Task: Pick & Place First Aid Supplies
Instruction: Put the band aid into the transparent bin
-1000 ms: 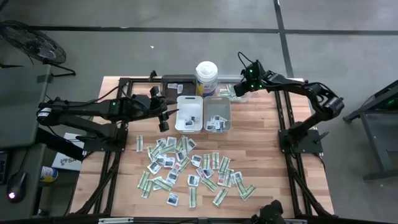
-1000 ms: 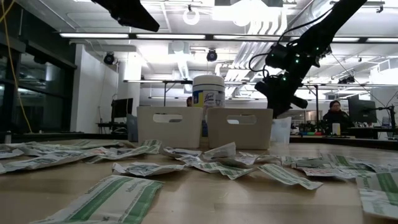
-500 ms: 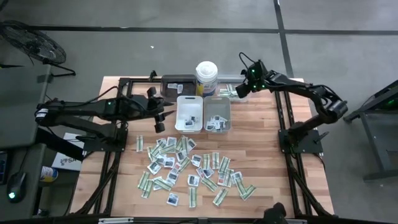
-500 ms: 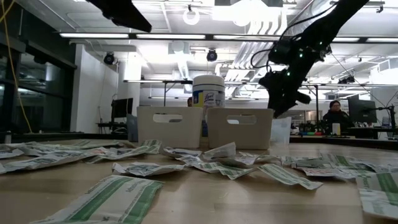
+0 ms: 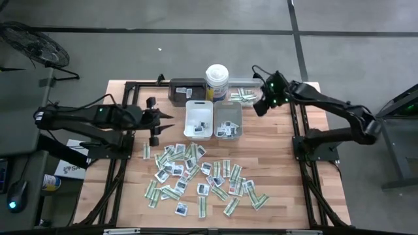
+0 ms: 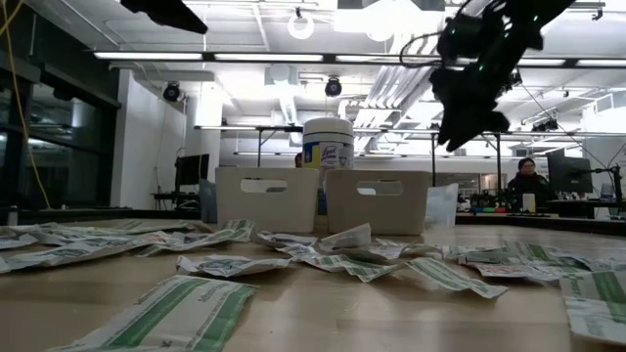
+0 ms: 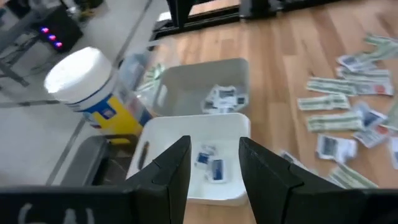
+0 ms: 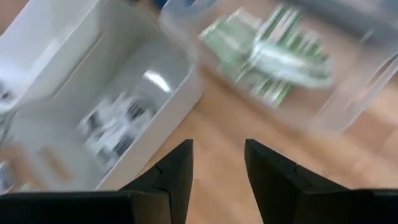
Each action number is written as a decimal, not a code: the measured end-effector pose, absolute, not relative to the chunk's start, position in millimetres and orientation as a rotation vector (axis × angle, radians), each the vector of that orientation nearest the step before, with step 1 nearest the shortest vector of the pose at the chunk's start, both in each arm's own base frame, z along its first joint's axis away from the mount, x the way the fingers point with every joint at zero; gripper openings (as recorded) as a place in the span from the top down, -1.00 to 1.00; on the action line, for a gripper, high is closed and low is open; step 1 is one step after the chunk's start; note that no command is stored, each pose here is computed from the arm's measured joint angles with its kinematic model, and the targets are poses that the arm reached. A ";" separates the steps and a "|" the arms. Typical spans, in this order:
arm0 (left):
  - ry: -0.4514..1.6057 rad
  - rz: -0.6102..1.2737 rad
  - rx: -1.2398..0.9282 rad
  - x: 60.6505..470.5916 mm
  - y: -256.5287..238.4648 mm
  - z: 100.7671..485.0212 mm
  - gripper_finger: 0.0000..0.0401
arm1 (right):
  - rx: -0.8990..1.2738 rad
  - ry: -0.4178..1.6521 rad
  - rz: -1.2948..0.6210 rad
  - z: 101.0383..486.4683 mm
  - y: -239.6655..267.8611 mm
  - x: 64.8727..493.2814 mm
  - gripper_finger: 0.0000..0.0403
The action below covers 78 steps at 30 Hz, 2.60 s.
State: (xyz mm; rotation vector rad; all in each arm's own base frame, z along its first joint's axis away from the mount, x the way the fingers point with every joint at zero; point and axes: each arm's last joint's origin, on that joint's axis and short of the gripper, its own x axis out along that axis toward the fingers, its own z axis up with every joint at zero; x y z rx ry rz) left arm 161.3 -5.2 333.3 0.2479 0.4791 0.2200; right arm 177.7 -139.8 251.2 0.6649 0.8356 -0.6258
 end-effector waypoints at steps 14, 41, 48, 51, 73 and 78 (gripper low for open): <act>0.494 0.097 0.335 141.3 -37.4 331.2 0.34 | 0.924 1.146 -0.493 250.9 -12.2 191.0 0.32; 0.441 -0.059 0.362 129.3 -67.5 332.5 0.34 | 1.094 1.261 -0.333 170.0 155.3 225.0 0.32; 0.447 -0.062 0.354 129.0 -67.6 332.0 0.34 | 1.080 1.283 -0.341 149.2 163.0 233.6 0.32; 0.448 -0.066 0.353 129.1 -67.7 331.9 0.34 | 1.065 1.294 -0.350 144.2 165.0 233.4 0.32; 0.475 -0.066 0.339 127.9 -67.1 329.5 0.34 | 1.005 1.256 -0.388 135.1 171.6 231.4 0.32; 0.475 -0.065 0.338 127.9 -67.0 329.5 0.34 | 0.998 1.265 -0.362 126.8 179.6 232.8 0.32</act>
